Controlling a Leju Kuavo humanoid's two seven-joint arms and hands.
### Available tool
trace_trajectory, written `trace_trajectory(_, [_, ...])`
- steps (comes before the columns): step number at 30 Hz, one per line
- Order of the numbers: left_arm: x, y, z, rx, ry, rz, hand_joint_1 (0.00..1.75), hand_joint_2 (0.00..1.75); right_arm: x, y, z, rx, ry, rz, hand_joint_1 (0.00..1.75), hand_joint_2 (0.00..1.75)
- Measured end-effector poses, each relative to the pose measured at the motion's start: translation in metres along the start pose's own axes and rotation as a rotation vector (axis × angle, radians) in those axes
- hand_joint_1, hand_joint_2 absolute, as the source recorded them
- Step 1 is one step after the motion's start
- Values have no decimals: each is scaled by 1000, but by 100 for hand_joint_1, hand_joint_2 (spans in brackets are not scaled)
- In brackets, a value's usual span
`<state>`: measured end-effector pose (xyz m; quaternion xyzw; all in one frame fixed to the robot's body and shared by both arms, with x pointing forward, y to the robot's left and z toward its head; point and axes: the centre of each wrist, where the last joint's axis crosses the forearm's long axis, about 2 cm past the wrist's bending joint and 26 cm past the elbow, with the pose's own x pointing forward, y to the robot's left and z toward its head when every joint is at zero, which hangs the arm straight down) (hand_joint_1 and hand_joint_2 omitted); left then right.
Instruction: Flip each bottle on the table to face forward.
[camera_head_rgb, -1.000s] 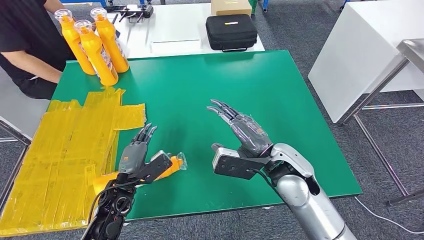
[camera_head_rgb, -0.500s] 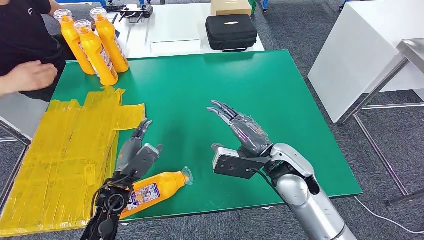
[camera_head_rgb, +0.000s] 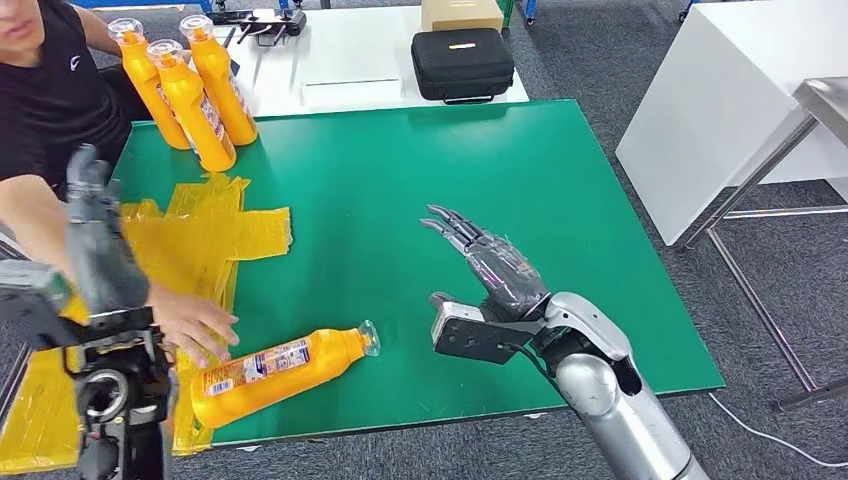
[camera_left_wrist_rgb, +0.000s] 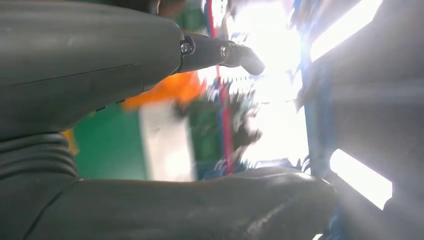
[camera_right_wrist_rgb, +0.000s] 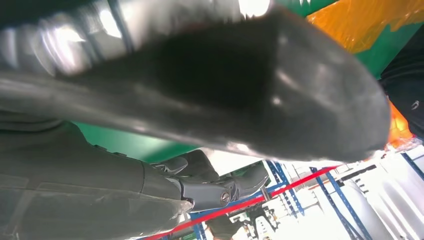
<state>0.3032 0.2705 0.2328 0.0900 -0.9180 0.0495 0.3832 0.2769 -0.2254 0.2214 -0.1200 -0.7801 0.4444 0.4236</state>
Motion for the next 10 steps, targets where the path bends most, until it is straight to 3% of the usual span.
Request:
trace_trajectory(5, [7,24,-6,46,-54,38,0,0,-1,1,1,-4,-7,-3,0,0])
trace_trajectory(10, [6,43,-8,-28,-42,283,0,0,-5,1,7,-43,-32,-1,0,0])
